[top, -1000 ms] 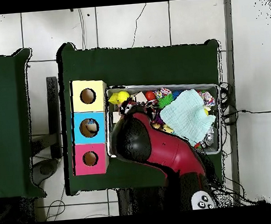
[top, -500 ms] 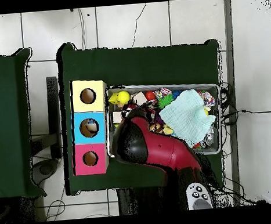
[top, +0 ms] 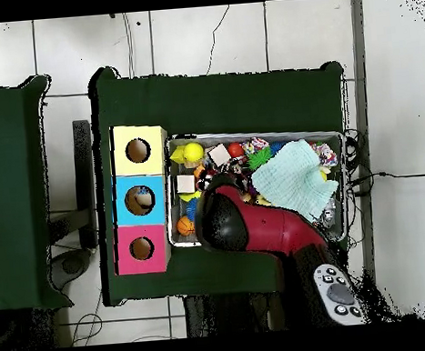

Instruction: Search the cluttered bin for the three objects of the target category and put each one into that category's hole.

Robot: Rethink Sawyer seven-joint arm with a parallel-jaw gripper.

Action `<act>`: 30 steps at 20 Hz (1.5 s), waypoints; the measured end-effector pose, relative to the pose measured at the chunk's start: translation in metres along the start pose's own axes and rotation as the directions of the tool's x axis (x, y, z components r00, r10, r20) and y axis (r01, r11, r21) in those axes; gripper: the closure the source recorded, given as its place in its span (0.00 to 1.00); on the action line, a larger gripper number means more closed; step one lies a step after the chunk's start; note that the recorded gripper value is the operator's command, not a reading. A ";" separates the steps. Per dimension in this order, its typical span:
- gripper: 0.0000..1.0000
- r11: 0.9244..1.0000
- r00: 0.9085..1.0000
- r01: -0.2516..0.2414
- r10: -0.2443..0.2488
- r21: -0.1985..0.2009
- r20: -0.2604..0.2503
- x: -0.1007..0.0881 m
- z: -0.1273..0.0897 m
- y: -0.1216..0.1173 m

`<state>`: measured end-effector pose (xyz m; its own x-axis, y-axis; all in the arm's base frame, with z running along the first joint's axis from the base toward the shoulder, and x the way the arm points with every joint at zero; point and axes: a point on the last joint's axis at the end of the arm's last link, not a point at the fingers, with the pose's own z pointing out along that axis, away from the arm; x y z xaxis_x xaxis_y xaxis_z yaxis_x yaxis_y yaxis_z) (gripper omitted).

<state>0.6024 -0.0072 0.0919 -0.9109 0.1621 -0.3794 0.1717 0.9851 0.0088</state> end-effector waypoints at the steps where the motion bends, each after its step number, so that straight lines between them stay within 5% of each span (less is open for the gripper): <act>1: 0.00 1.000 1.000 0.014 -0.014 -0.007 -0.015 0.003 0.003 -0.004; 5: 0.00 0.997 0.994 0.075 -0.077 -0.033 -0.076 0.016 0.009 -0.016; 9: 0.00 0.987 0.977 0.153 -0.158 -0.051 -0.142 0.027 0.013 -0.020; 15: 0.00 0.943 0.898 0.320 -0.332 -0.089 -0.288 0.051 0.028 -0.014; 16: 0.00 0.940 0.893 0.328 -0.341 -0.092 -0.295 0.052 0.029 -0.013; 17: 0.00 0.929 0.872 0.353 -0.368 -0.108 -0.323 0.057 0.033 -0.009; 21: 0.00 0.917 0.846 0.373 -0.400 -0.144 -0.353 0.064 0.039 0.002; 24: 0.00 0.910 0.842 0.377 -0.414 -0.172 -0.347 0.064 0.041 0.013; 30: 0.00 0.905 0.858 0.384 -0.423 -0.184 -0.291 0.041 0.030 0.023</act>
<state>0.5807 0.0201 0.0489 -0.9634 -0.2614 -0.0596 -0.2636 0.9641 0.0325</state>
